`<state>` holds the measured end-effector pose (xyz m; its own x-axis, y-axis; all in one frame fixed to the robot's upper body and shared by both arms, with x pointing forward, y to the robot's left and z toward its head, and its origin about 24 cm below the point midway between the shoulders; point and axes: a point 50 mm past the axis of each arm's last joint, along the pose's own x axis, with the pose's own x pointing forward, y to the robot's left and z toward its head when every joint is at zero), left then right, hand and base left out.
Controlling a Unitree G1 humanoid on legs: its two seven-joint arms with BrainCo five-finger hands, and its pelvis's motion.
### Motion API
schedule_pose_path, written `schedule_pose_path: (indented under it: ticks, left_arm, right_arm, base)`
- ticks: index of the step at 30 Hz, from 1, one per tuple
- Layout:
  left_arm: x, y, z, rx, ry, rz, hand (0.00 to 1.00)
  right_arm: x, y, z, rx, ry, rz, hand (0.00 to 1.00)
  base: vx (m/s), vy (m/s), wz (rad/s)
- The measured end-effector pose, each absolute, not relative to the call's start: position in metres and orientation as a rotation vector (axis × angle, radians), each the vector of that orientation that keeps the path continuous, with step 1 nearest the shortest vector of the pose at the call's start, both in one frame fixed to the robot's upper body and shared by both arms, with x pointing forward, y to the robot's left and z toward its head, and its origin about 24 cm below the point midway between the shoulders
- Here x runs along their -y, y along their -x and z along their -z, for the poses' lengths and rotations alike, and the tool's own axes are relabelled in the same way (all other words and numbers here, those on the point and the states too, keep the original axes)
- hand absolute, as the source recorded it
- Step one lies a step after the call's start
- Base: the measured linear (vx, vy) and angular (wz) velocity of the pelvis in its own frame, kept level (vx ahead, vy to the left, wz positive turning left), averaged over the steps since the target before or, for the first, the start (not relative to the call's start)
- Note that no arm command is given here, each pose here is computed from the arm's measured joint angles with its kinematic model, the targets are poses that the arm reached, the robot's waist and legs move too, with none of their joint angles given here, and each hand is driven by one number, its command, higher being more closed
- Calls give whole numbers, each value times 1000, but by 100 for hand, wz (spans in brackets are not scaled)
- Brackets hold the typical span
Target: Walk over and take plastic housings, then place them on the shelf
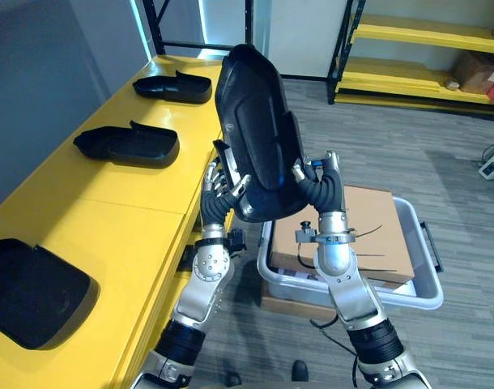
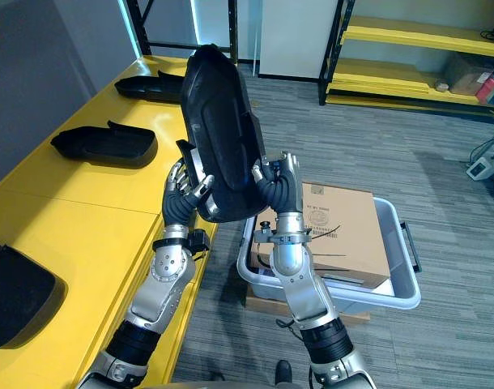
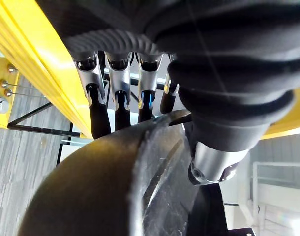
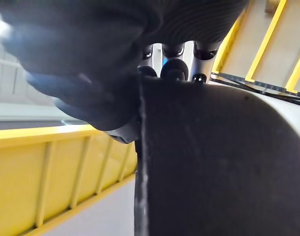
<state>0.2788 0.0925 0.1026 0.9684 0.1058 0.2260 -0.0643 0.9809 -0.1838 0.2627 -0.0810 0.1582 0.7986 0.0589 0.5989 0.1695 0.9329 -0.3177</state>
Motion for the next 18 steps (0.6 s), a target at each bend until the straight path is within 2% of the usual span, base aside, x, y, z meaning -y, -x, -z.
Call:
schedule_pose_path:
  ticks: [4,5,13,18]
  left_arm:
    - [-92,-279,-102,229,195,-82,100]
    - [-92,-279,-102,229,196,-81,100]
    - [-92,-279,-102,230,187,-79,100]
    - [-96,-279,-108,285,83,-69,100]
  right_arm:
    - [79,-261,-159,670,384,53,100]
    - [79,-261,-159,671,384,52,0]
    - [79,-260,-160,682,365,18,0]
    - [94,-260,-171,690,254,-24,0]
  base:
    - [0,0,0]
    - [0,0,0]
    - [0,0,1]
    - [0,0,1]
